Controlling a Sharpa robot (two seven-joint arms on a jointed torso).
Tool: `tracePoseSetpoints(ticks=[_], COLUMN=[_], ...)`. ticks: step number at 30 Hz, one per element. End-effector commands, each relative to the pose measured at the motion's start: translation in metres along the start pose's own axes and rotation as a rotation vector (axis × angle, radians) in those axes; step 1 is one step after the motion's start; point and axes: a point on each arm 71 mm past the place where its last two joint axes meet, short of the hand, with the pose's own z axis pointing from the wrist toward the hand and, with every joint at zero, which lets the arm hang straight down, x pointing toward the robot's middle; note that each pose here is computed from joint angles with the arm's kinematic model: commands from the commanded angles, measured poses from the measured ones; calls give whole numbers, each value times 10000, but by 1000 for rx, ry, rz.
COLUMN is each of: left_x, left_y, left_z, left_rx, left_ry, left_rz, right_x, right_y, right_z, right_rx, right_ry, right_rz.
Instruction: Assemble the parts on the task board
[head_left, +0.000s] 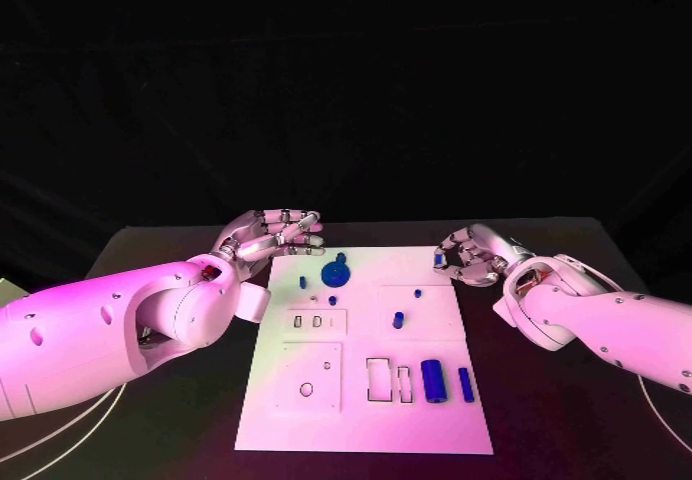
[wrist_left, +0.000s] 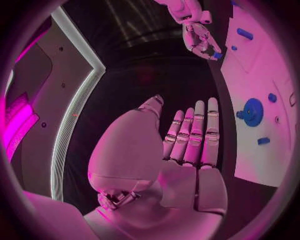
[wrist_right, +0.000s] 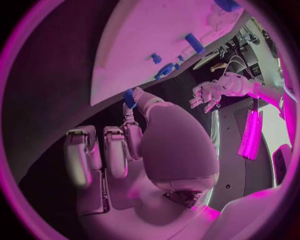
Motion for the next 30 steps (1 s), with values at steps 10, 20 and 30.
tracePoseSetpoints(ticks=[10, 20, 30], left_x=[3, -9, -5], left_y=[18, 31, 38], left_z=[24, 46, 60], left_rx=[1, 0, -2], left_ry=[16, 5, -2], left_rz=[-6, 2, 6], right_x=[119, 508, 929], right_y=[696, 1310, 1568], right_z=[-56, -46, -61], right_rx=[-57, -175, -230], right_ry=[27, 94, 141], right_rz=[5, -31, -80])
